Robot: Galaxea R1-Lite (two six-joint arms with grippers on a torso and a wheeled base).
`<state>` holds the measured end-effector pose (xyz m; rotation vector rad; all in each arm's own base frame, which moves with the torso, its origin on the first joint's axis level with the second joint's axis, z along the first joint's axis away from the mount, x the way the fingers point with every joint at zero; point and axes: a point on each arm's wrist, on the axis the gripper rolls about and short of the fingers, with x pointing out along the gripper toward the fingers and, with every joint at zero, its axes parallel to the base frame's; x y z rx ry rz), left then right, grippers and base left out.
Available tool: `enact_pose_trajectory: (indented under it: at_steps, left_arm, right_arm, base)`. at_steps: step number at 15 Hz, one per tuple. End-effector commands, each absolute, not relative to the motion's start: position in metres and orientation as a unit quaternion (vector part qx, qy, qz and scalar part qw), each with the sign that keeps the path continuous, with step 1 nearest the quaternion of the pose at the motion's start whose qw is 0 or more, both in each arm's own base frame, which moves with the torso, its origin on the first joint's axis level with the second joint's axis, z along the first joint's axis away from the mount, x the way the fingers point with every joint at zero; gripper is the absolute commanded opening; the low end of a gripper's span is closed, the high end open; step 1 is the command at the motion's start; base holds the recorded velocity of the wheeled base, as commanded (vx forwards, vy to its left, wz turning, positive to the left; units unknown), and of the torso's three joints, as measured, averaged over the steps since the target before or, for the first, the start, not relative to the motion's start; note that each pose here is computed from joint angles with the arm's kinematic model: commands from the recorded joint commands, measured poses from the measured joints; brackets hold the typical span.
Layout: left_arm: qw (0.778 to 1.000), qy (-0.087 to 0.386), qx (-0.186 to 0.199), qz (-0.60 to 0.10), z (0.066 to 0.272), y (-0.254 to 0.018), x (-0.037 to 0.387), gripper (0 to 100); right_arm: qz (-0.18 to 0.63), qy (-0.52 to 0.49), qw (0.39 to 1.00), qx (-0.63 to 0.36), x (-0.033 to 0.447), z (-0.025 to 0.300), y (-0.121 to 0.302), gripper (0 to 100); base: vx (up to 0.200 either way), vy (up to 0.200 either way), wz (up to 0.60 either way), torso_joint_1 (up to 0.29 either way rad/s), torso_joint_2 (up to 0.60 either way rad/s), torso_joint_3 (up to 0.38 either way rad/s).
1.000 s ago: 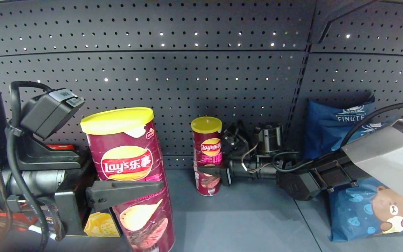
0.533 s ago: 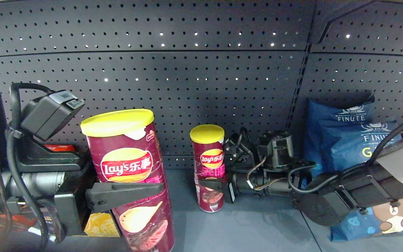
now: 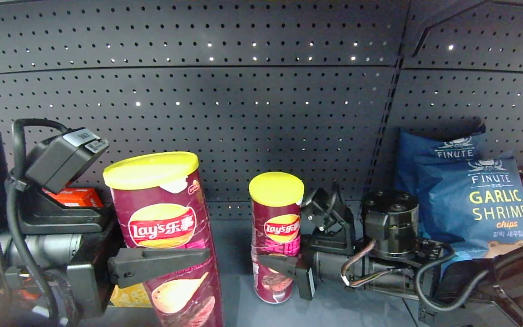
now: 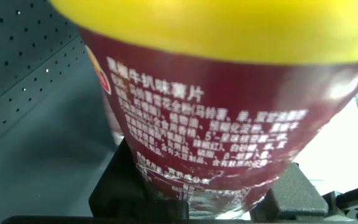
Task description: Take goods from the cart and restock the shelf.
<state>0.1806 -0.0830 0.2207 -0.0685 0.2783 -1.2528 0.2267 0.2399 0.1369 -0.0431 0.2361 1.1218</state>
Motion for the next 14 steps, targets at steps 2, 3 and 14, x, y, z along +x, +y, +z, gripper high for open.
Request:
enact_pose_trajectory:
  at_steps: [2,3,14]
  left_arm:
    - [0.801,0.129,-0.032,-0.583,0.221,-0.082,0.18,0]
    - [0.801,0.13,-0.032,-0.583,0.22,-0.082,0.18,0]
    - [0.801,0.132,-0.033,-0.582,0.22,-0.082,0.18,0]
  right_arm:
    - [0.532,0.101,0.841,-0.019,0.209,0.149,0.223,0]
    - [0.531,0.103,0.841,-0.019,0.206,0.148,0.22,0]
    - [0.534,0.133,0.834,-0.028,0.18,0.135,0.204,0]
  base:
    - [0.0,0.0,0.0,0.0,0.0,0.0]
    - [0.0,0.0,0.0,0.0,0.0,0.0]
    - [0.0,0.0,0.0,0.0,0.0,0.0]
